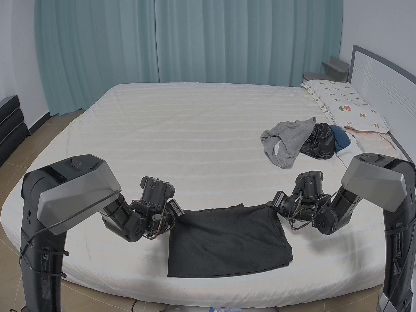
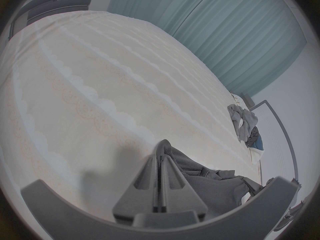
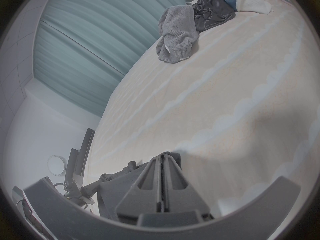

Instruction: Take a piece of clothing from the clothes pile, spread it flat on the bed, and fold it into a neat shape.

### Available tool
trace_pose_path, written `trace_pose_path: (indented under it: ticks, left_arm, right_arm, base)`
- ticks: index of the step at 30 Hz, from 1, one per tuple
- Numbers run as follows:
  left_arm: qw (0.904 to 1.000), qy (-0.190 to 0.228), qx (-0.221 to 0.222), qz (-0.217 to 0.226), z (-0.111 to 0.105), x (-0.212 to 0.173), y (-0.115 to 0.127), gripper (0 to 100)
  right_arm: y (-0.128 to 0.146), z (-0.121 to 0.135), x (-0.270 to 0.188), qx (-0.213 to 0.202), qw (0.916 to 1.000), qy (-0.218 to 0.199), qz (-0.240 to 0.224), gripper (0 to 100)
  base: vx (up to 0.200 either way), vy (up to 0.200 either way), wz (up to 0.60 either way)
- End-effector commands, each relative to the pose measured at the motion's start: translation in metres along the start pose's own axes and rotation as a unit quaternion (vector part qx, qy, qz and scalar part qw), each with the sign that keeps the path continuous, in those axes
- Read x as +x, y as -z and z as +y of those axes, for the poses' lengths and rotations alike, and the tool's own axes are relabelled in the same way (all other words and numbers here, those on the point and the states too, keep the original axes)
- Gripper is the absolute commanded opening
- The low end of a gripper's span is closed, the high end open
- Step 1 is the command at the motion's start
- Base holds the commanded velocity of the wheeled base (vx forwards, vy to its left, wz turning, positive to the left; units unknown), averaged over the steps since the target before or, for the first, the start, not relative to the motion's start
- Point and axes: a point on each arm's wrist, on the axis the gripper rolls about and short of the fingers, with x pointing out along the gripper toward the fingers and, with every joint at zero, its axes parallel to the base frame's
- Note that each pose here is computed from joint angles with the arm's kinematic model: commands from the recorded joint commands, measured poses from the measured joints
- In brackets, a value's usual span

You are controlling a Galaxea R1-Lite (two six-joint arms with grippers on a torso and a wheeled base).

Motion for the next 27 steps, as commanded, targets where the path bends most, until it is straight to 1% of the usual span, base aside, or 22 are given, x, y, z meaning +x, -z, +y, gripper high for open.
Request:
trace_pose_path:
  ticks: [1,3,13,14,17,20,22,23,24,25,27]
  left_arm:
    - [1.0,0.0,0.0,0.0,0.0,0.0,0.0,0]
    - [1.0,0.0,0.0,0.0,0.0,0.0,0.0,0]
    - [1.0,-0.001,-0.001,0.001,0.001,-0.001,0.001,0]
    - [1.0,-0.001,-0.001,0.001,0.001,-0.001,0.001,100]
    - [1.0,0.0,-0.004,-0.001,0.0,-0.001,-0.001,100]
    - [0.9997,0.0,-0.025,-0.006,0.002,-0.004,-0.006,100]
    - [0.9989,0.001,-0.044,-0.012,0.004,-0.015,-0.013,100]
    - [0.9988,0.003,-0.046,-0.014,0.004,-0.018,-0.015,100]
    - [0.9984,0.005,-0.055,-0.014,0.009,-0.032,-0.021,100]
    - [0.9984,0.004,-0.056,-0.012,0.011,-0.037,-0.022,100]
    - [0.9984,0.004,-0.057,0.007,0.019,-0.05,-0.017,100]
  right_arm:
    - [-0.006,-0.005,0.001,0.006,0.9999,0.005,-0.008,0]
    - [-0.009,-0.007,0.001,0.008,0.9998,0.008,-0.013,0]
    - [-0.007,-0.008,0.001,0.008,0.9999,0.008,-0.011,0]
    - [-0.007,-0.007,0.001,0.007,0.9999,0.008,-0.011,100]
    - [-0.006,-0.005,-0.001,0.007,0.9999,0.006,-0.01,100]
    - [-0.009,0.003,-0.012,0.006,0.9999,0.001,-0.015,100]
    - [-0.01,0.006,-0.023,0.005,0.9999,0.002,-0.014,100]
    - [-0.01,0.007,-0.025,0.004,0.9999,0.002,-0.013,100]
    - [-0.009,0.009,-0.035,0.003,0.9999,0.002,-0.013,100]
    - [-0.008,0.009,-0.039,0.004,0.9999,0.003,-0.012,100]
    - [-0.003,0.004,-0.055,0.008,0.9999,0.013,-0.002,100]
  base:
    - [0.0,0.0,0.0]
    - [0.0,0.0,0.0]
    - [0.0,0.0,0.0]
    - [0.0,0.0,0.0]
    - [0.0,0.0,0.0]
    - [0.0,0.0,0.0]
    - [0.0,0.0,0.0]
    - [0.0,0.0,0.0]
    - [0.0,0.0,0.0]
    - [0.0,0.0,0.0]
    - [0.0,0.0,0.0]
